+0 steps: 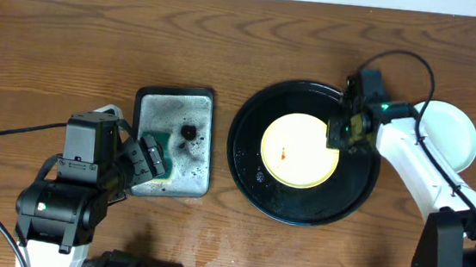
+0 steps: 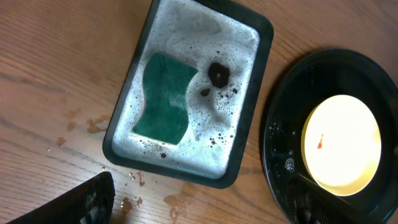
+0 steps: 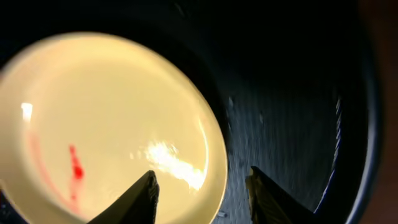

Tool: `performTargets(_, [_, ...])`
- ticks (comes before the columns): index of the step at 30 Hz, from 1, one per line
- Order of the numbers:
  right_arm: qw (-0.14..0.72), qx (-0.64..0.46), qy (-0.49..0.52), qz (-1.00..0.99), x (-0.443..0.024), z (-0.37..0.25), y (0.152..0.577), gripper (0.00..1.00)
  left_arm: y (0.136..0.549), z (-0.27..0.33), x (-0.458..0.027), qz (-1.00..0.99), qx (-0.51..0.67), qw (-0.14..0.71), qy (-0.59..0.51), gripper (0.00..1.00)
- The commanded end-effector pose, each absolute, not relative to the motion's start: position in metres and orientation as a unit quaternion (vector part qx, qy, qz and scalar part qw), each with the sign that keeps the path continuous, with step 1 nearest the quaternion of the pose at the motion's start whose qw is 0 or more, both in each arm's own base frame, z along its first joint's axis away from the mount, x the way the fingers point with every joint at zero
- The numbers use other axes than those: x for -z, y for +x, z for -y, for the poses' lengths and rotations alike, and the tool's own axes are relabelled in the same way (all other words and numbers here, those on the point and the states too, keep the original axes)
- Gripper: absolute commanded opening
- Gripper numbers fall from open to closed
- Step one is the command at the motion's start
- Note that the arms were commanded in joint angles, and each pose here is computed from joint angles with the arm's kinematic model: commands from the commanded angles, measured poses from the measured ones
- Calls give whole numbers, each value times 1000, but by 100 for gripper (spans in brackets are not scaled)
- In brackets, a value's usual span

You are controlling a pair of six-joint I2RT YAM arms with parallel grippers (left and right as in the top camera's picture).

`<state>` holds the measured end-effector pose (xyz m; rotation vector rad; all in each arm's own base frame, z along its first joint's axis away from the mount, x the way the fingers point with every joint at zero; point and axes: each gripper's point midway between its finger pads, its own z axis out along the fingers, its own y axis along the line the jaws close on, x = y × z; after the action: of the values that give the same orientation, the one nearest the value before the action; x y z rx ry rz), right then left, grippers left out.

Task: Clean dirty plates on tray and stack at the side
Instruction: 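Grasp the green sponge in the sink tray with the left gripper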

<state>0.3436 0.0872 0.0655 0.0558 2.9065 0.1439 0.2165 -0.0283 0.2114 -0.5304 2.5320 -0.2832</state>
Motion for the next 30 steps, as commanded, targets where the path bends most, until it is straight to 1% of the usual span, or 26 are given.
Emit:
performTargets(1, [119,-42,-47,-991,-68,-85,346,44,214,32,-217,-939,116,265,-189,88])
performTargets(2, [115,-37,-49,-991,-64,-84,345,44,215,33,-218,-938,118,266,-188,88])
performTargets(4, [104,-21,-48,-993,-54,-78,344,40,217,33,-216,-938,118,265,-188,88])
performTargets(8, [65,1,-47,-997,-26,-72,339,41,214,33,-202,-946,109,237,-191,88])
performTargets(9, [54,-1,-47,-997,-19,-72,336,39,212,32,-198,-949,106,225,-192,88])
performTargets(11, [37,-2,-47,-998,-7,-73,333,24,209,32,-191,-955,99,204,-193,88])
performTargets(12, [32,-4,-47,-998,-2,-74,333,18,209,32,-188,-957,96,195,-194,88])
performTargets(14, [24,-20,-61,-998,7,-80,333,15,211,32,-182,-960,91,181,-193,88])
performTargets(16, [21,-23,-64,-997,12,-81,333,4,213,31,-175,-964,82,166,-190,88])
performTargets(17, [21,-23,-64,-997,12,-81,333,1,215,31,-171,-967,78,158,-183,86])
performTargets(25, [21,-23,-45,-999,11,-75,335,1,230,33,-132,-986,51,83,-135,76])
performTargets(30, [17,-34,-38,-999,11,-76,333,1,243,34,-92,-990,40,37,-127,67])
